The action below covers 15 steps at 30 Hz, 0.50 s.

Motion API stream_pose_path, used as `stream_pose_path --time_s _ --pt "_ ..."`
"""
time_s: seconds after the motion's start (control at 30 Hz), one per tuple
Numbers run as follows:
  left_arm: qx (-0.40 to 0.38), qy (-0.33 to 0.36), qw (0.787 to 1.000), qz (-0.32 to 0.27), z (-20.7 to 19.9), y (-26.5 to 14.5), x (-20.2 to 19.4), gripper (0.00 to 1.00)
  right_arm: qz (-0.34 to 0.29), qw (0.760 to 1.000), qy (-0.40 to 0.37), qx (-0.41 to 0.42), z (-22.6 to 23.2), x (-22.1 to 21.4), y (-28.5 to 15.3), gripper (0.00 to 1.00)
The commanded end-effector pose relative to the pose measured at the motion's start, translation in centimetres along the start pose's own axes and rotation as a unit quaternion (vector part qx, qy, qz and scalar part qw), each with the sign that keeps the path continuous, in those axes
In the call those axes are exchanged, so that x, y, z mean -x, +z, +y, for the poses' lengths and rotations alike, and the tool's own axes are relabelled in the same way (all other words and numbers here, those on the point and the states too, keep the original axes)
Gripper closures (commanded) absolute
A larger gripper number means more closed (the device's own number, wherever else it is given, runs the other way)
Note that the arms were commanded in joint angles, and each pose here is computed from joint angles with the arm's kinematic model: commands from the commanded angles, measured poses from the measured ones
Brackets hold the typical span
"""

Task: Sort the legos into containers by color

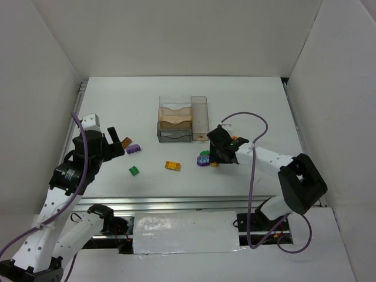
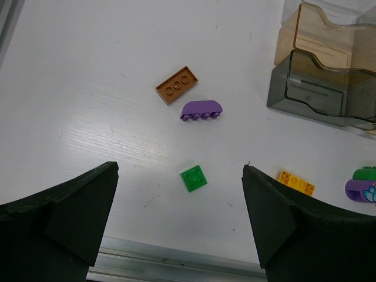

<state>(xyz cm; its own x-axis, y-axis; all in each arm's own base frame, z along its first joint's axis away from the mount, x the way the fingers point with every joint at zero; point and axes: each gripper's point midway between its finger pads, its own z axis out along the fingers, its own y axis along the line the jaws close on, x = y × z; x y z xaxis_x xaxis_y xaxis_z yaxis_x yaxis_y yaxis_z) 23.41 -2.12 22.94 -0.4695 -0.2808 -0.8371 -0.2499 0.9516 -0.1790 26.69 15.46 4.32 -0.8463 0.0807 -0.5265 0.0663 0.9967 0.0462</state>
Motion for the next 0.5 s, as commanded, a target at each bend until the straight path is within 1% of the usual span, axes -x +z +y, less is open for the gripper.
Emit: stream_pose_path --time_s 0.0,0.03,0.13,0.17,0.27,0.37,0.43,0.47 --pt "-0.017 -0.003 1.0 -0.024 -0.67 -0.15 1.42 0.0 -0.01 1.0 -0.005 0.014 1.02 0.8 0.82 0.46" --pt "-0.017 -0.003 1.0 -0.024 -0.65 -0.16 1.38 0.01 -0.009 1.0 -0.005 0.016 1.13 0.83 0.96 0.47" --pt "-0.017 -0.004 1.0 -0.025 -0.61 -0.23 1.36 0.0 -0.004 1.0 -0.005 0.01 1.06 0.65 1.42 0.46" --pt "-0.018 -0.003 1.0 -0.025 -0.63 -0.23 1.34 0.01 -0.002 1.0 -0.007 0.01 1.14 0.71 1.48 0.46" --pt "-0.02 -0.002 1.0 -0.024 -0.72 -0.21 1.32 0.01 0.004 1.0 -0.01 0.012 1.3 0.61 1.49 0.4" --pt "-0.021 -0.002 0.999 -0.024 -0.77 -0.2 1.38 0.01 -0.002 1.0 -0.009 0.022 1.51 0.72 1.24 0.39" --pt "-0.021 -0.001 1.0 -0.023 -0.76 -0.17 1.33 0.0 0.001 1.0 -0.007 0.015 1.27 0.68 1.41 0.44" --pt "-0.022 -0.002 0.999 -0.024 -0.8 -0.17 1.35 0.0 0.003 1.0 -0.007 0.013 1.25 0.61 1.47 0.49"
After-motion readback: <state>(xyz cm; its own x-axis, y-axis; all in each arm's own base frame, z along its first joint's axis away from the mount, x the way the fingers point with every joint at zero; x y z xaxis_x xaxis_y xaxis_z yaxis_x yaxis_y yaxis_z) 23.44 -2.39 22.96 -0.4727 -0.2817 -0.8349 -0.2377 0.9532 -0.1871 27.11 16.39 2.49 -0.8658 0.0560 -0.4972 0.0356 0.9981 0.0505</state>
